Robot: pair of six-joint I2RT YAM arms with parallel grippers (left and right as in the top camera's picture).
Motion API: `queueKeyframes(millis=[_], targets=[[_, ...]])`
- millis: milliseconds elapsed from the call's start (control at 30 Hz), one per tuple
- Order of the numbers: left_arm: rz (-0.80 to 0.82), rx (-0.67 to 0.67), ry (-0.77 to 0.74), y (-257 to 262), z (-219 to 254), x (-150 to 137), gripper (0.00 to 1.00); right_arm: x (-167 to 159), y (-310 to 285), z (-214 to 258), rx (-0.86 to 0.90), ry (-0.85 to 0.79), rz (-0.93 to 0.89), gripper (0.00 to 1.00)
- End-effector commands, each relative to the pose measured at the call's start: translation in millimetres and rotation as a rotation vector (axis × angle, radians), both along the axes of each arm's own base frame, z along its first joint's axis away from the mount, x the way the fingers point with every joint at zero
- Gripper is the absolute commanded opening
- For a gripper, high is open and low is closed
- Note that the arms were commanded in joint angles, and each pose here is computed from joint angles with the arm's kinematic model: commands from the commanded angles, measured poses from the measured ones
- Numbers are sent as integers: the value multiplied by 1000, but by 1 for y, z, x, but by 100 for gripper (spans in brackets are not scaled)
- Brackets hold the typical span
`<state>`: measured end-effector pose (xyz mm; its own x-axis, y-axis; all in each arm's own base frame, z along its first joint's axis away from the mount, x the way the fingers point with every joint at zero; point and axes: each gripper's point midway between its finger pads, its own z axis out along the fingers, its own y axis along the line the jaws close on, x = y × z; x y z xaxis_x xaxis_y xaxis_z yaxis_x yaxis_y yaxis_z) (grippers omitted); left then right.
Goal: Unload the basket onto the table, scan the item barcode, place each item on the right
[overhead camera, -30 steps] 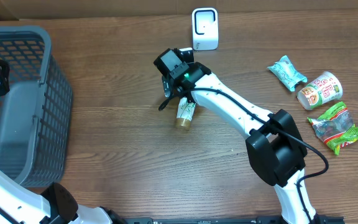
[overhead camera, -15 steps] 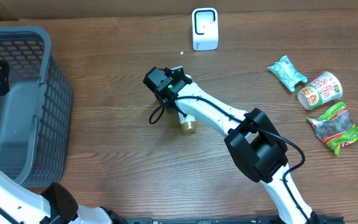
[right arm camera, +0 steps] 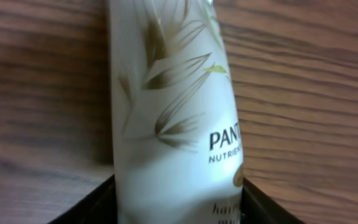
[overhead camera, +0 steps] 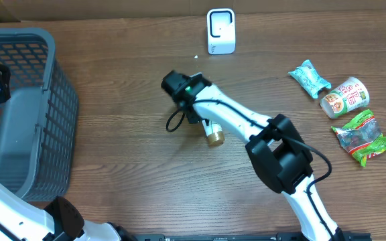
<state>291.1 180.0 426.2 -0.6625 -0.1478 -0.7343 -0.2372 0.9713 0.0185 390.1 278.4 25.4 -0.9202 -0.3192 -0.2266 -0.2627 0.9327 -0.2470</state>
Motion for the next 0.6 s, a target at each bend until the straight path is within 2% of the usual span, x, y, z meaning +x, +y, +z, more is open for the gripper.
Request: queueKeyframes(millis=[0,133,233,567], targets=[[-29,8,-6,-3,1,3,100,-15,33,6,279,215,111,45],[-29,8,-5,-3,1,3,100,-21,25,16,483,391,155,35],[-29,8,-5,-3,1,3,100,-20,19,27,622,459,173,33],[-29,8,-5,-3,1,3,100,-1,4,58,989,496,238,33]])
